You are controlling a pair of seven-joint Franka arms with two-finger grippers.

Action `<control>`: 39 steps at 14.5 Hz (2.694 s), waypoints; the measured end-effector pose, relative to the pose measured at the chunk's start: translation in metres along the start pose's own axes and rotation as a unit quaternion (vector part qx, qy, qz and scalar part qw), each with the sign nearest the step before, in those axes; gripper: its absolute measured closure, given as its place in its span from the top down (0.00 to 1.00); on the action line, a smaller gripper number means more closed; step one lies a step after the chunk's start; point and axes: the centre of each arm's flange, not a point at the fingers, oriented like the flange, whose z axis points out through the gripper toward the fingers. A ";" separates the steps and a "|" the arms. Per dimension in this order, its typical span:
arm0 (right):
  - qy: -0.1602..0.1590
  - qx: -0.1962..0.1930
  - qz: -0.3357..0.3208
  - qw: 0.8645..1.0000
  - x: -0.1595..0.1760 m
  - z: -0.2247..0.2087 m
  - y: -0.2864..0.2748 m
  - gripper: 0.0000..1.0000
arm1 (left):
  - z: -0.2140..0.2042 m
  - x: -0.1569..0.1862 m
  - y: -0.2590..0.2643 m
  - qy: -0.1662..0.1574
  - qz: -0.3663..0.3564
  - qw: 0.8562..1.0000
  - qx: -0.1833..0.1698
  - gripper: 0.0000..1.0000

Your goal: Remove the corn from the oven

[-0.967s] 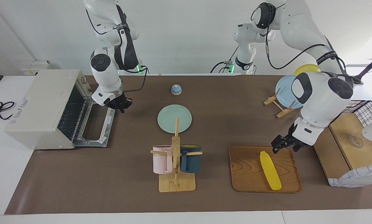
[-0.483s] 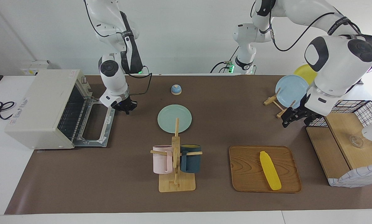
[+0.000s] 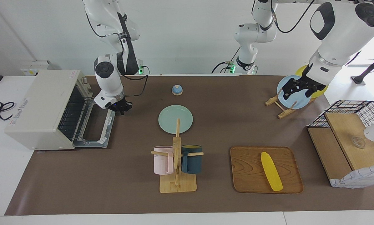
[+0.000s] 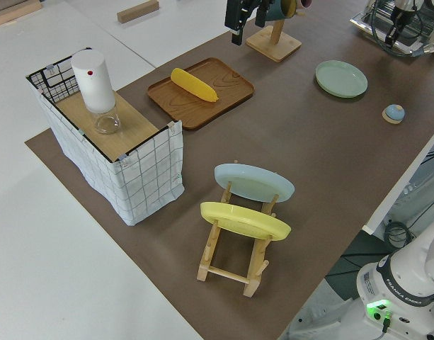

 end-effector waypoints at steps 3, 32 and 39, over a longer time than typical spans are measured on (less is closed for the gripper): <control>-0.007 -0.001 0.001 1.000 -0.004 0.006 0.002 0.01 | 0.012 -0.016 0.002 -0.025 0.003 1.000 0.004 1.00; -0.067 -0.156 -0.088 0.982 0.019 -0.145 0.099 0.01 | 0.006 -0.039 0.009 0.024 0.016 1.000 0.000 1.00; -0.068 -0.147 -0.085 0.983 0.019 -0.165 0.119 0.01 | 0.003 -0.036 0.007 0.039 0.037 0.999 -0.002 1.00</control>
